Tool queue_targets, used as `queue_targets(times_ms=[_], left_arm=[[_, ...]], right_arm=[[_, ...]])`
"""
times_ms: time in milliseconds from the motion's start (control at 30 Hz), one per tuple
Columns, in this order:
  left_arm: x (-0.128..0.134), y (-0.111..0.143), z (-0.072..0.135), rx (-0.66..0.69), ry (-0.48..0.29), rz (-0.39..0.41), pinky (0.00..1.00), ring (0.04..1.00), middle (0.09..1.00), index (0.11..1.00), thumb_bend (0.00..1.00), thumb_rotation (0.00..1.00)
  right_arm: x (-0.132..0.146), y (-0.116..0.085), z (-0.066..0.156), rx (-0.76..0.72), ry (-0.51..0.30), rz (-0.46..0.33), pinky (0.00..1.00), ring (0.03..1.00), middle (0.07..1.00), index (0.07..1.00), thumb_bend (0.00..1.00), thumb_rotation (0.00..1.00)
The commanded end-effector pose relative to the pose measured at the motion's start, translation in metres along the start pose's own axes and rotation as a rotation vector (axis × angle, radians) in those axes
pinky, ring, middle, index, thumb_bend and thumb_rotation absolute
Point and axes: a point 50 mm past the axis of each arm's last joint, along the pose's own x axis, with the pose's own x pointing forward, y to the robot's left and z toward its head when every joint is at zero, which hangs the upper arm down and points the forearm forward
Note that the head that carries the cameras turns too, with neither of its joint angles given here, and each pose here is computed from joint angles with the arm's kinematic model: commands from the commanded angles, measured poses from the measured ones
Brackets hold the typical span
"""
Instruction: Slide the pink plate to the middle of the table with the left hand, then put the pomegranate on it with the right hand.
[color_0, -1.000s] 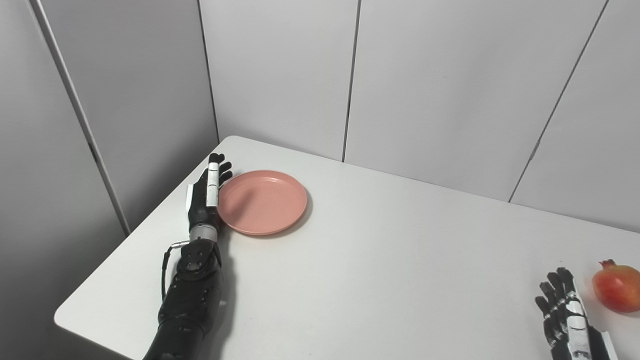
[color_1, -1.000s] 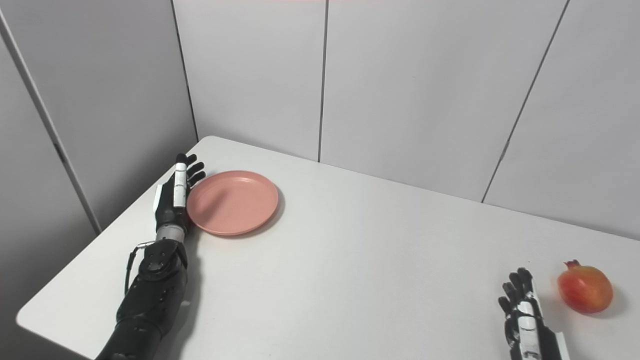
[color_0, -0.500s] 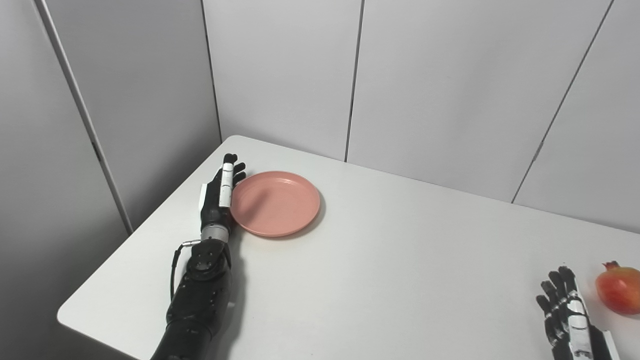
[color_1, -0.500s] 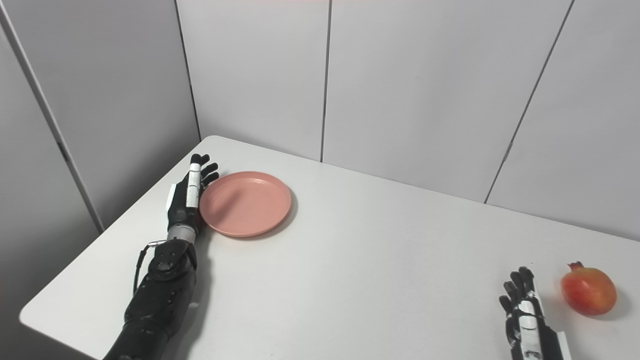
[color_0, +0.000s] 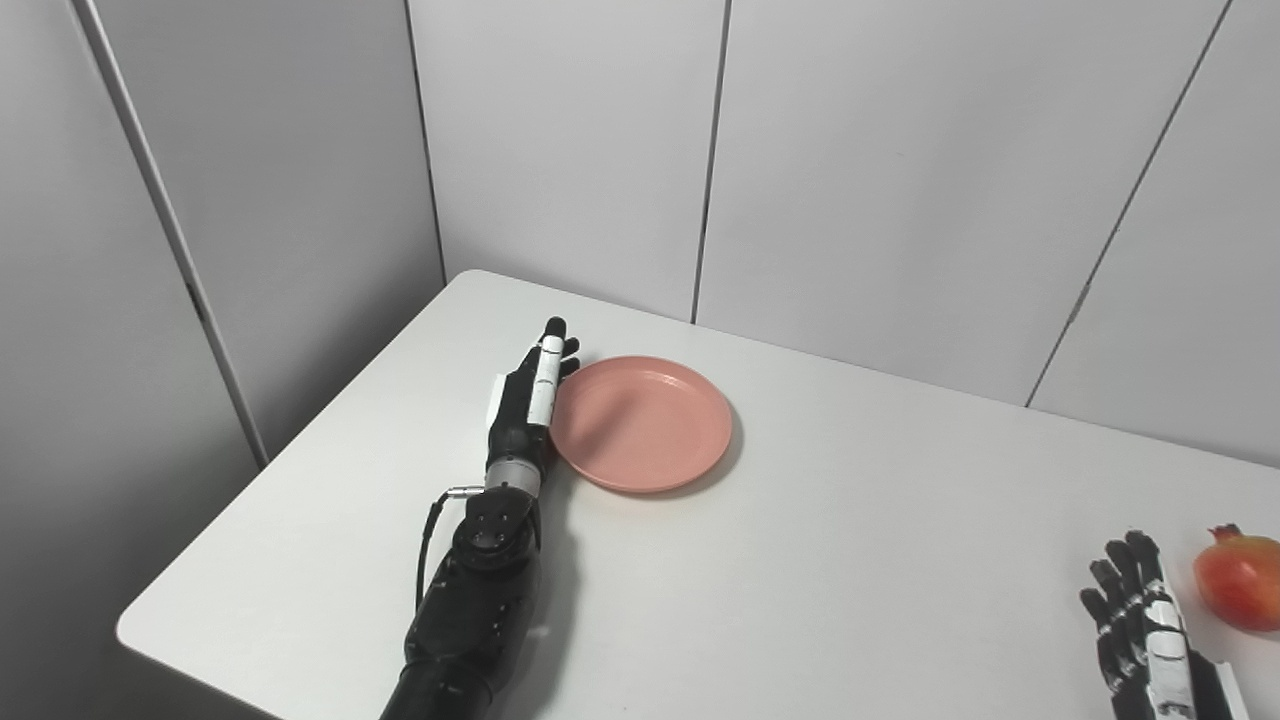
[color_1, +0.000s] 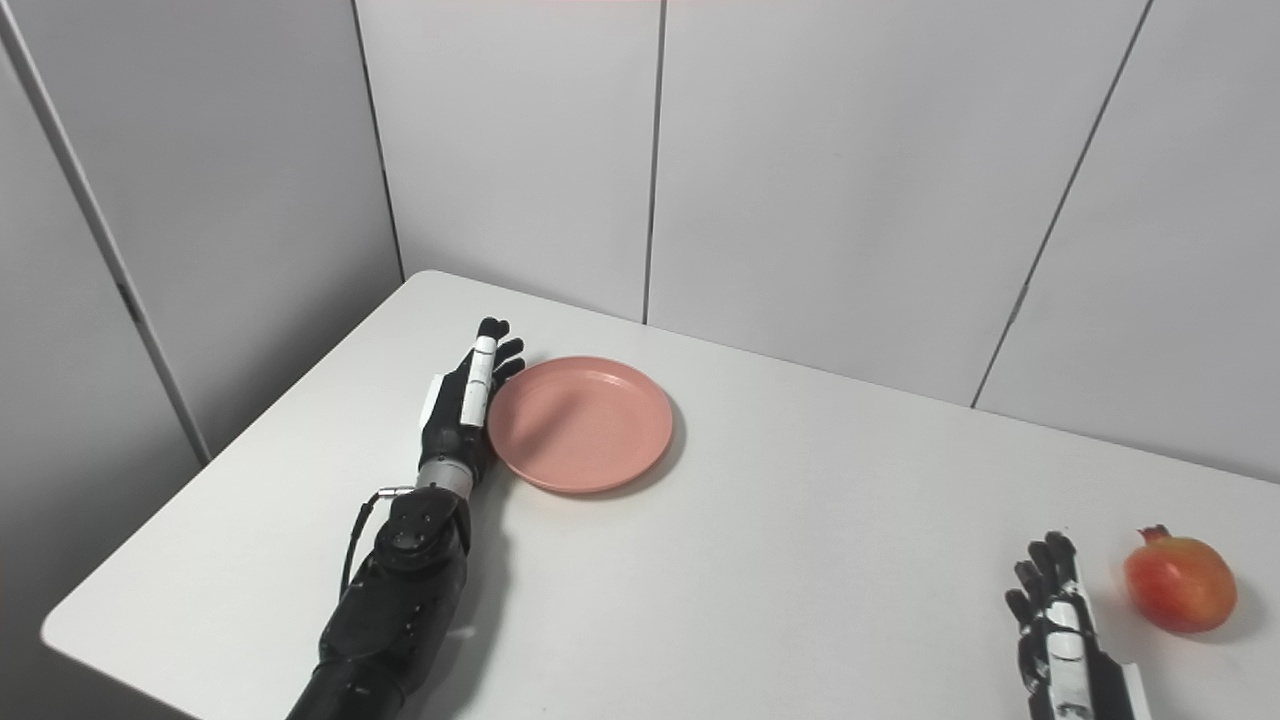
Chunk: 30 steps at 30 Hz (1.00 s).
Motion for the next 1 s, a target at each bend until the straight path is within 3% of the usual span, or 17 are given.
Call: queue_targets(times_ms=[0,233,600,967], left_arm=[[0.004,-0.024,0.018,-0.02,-0.036,-0.07,0.87,0.886,0.884,0.882,0.74,1.0],[-0.006,-0.048,0.013,-0.051,-0.004,-0.152,0.88,0.892,0.887,0.886,0.72,1.0],[-0.024,-0.08,0.001,0.013,-0.039,-0.257,0.93,0.92,0.915,0.917,0.7,1.0],[-0.045,-0.109,-0.009,0.074,-0.072,-0.295,0.92,0.927,0.934,0.933,0.71,1.0]], right_arm=[[0.01,0.0,0.017,0.0,-0.051,0.0,1.0,1.0,1.0,1.0,0.44,0.94],[0.009,-0.001,0.017,-0.014,-0.048,0.007,1.0,1.0,1.0,1.0,0.45,0.94],[0.011,0.001,0.018,-0.013,-0.055,-0.003,1.0,1.0,1.0,1.0,0.47,0.92],[0.012,0.001,0.018,-0.01,-0.063,0.002,1.0,1.0,1.0,1.0,0.48,0.93]])
